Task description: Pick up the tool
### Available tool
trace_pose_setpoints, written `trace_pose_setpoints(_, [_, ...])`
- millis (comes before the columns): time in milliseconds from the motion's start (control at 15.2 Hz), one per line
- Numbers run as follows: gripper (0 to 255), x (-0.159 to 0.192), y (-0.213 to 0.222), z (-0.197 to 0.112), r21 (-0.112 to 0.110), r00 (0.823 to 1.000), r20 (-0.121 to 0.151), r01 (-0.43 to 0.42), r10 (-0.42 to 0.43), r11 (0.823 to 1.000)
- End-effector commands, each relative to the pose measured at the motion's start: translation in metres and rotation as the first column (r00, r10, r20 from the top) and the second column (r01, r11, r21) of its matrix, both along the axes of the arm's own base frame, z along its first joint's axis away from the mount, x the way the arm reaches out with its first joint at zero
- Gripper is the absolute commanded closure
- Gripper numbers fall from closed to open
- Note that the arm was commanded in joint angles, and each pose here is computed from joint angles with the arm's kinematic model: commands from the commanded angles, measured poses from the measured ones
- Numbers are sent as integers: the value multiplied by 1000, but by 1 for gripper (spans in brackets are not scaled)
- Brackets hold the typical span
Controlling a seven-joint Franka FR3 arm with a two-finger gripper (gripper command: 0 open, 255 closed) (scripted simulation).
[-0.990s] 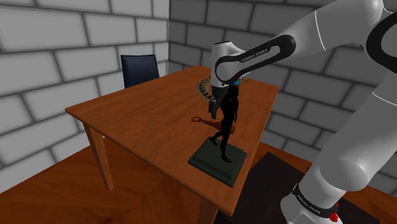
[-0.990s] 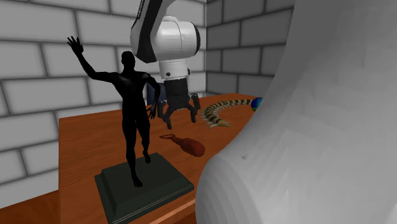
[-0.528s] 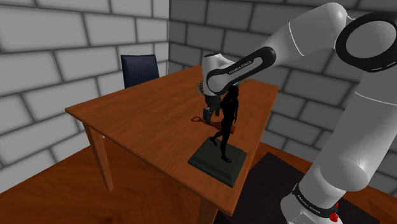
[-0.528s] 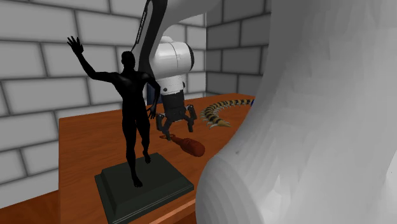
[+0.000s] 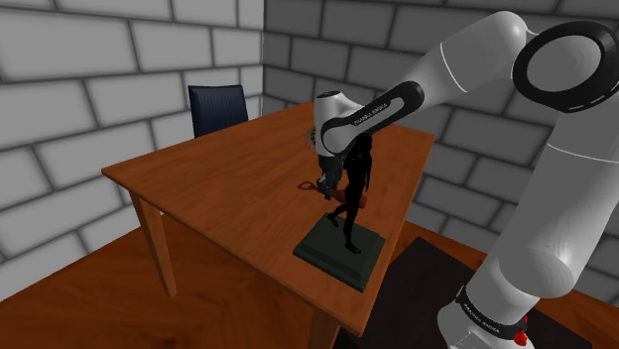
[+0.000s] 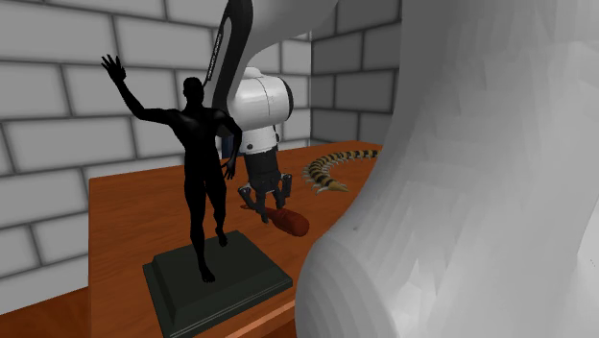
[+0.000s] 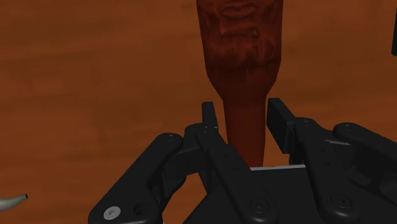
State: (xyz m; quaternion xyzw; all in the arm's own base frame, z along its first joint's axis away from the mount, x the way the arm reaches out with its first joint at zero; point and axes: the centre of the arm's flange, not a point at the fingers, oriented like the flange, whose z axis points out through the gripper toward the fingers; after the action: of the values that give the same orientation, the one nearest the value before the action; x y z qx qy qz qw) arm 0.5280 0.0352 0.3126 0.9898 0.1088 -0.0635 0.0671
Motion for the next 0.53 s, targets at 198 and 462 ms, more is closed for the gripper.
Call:
trace_pose_setpoints(198, [255,0,0,-1,0,1000,-1,0,0,1000])
trace_pose_setpoints(462, [255,1,0,5,0,1000,-1,0,0,1000])
